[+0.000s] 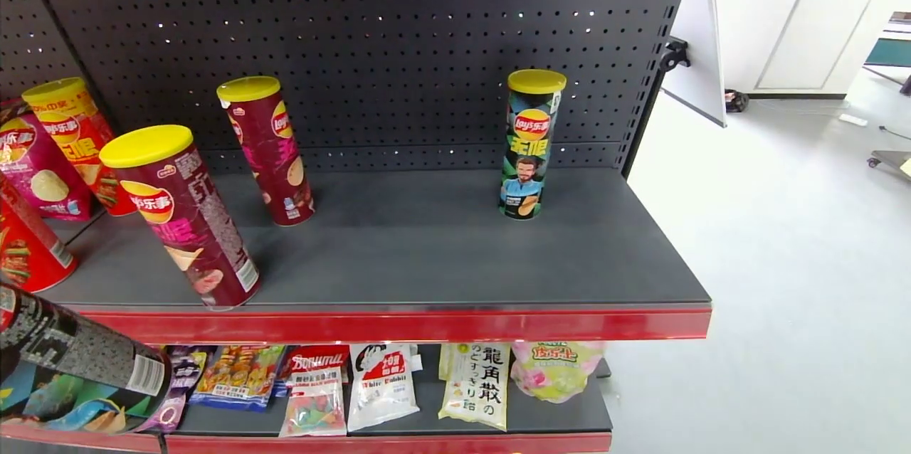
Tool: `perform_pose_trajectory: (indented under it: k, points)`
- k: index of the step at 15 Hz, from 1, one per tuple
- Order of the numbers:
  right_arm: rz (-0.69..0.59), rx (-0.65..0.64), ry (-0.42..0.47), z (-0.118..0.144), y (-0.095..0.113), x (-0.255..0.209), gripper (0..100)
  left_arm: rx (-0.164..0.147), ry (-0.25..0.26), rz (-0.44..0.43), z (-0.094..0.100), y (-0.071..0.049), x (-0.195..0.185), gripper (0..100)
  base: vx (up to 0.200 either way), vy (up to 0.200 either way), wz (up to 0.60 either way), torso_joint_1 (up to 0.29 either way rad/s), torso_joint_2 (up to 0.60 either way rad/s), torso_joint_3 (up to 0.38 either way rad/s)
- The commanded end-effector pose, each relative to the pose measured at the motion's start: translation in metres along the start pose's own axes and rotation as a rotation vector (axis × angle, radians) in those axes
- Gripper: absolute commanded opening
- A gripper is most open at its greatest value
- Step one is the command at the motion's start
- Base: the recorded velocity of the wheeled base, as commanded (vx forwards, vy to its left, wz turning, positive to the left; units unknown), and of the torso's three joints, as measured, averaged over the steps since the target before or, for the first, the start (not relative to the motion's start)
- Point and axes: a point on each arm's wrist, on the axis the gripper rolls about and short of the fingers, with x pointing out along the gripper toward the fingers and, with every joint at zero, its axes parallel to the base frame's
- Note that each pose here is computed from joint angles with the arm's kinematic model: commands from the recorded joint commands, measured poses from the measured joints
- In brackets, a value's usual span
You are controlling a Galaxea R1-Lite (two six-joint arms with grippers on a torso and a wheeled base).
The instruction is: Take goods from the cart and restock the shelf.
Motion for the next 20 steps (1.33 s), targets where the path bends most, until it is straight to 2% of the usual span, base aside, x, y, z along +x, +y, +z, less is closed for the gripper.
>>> perform_pose_trajectory:
  k: [1, 3, 4, 5, 6, 7, 8, 9, 10, 11, 12, 13, 15, 17, 20]
  points:
    - [0.004, -0.003, 0.003, 0.000, 0.000, 0.000, 100, 0.006, -0.020, -0.001, -0.009, -0.004, -0.008, 0, 0.000, 0.000, 0.00, 0.000, 0.00, 0.000]
    - [0.005, -0.009, 0.001, 0.000, 0.000, 0.000, 100, 0.007, -0.031, -0.003, -0.018, -0.007, -0.014, 0, 0.000, 0.000, 0.00, 0.000, 0.00, 0.000]
    - [0.010, -0.020, 0.009, 0.001, 0.000, 0.000, 100, 0.009, -0.054, -0.031, -0.022, -0.010, -0.019, 0, 0.000, 0.000, 0.00, 0.000, 0.00, 0.000]
    - [0.049, -0.041, 0.014, 0.001, 0.001, 0.001, 100, 0.009, -0.082, -0.111, -0.026, -0.014, -0.024, 0, 0.000, 0.000, 0.00, 0.000, 0.00, 0.000]
    - [0.107, -0.051, -0.003, 0.009, 0.002, 0.000, 100, -0.021, -0.105, -0.190, -0.028, -0.017, -0.029, 0, 0.000, 0.000, 0.00, 0.000, 0.00, 0.000]
    - [0.144, -0.032, 0.017, 0.056, 0.003, 0.007, 100, -0.075, -0.098, -0.205, -0.027, -0.018, -0.033, 0, 0.000, 0.000, 0.00, 0.000, 0.00, 0.000]
    - [0.162, 0.029, 0.044, 0.099, 0.002, 0.024, 100, -0.100, -0.081, -0.203, -0.028, -0.018, -0.032, 0, 0.000, 0.000, 0.00, 0.000, 0.00, 0.000]
    - [0.198, 0.046, 0.075, 0.125, 0.003, 0.042, 100, -0.104, -0.070, -0.194, -0.030, -0.017, -0.031, 0, 0.000, 0.000, 0.00, 0.000, 0.00, 0.000]
    - [0.263, 0.018, 0.133, 0.135, 0.005, 0.062, 100, -0.109, -0.054, -0.180, -0.030, -0.016, -0.028, 0, 0.000, 0.000, 0.00, 0.000, 0.00, 0.000]
    - [0.306, -0.013, 0.194, 0.135, 0.008, 0.082, 100, -0.113, -0.037, -0.156, -0.029, -0.015, -0.025, 0, 0.000, 0.000, 0.00, 0.000, 0.00, 0.000]
    - [0.323, -0.015, 0.212, 0.137, 0.011, 0.108, 100, -0.118, -0.022, -0.116, -0.027, -0.013, -0.022, 0, 0.000, 0.000, 0.00, 0.000, 0.00, 0.000]
    - [0.346, -0.016, 0.213, 0.137, 0.016, 0.138, 100, -0.122, -0.006, -0.090, -0.025, -0.011, -0.019, 0, 0.000, 0.000, 0.00, 0.000, 0.00, 0.000]
    - [0.476, -0.019, 0.190, 0.137, 0.036, 0.189, 100, -0.126, 0.003, -0.091, -0.015, -0.008, -0.014, 0, 0.000, 0.000, 0.00, 0.000, 0.00, 0.000]
    - [0.545, -0.019, 0.166, 0.138, 0.049, 0.238, 100, -0.130, 0.022, -0.096, -0.012, -0.007, -0.010, 0, 0.000, 0.000, 0.00, 0.000, 0.00, 0.000]
    - [0.678, -0.010, 0.168, 0.139, 0.064, 0.285, 100, -0.130, 0.027, -0.102, -0.012, -0.006, -0.008, 0, 0.000, 0.000, 0.00, 0.000, 0.00, 0.000]
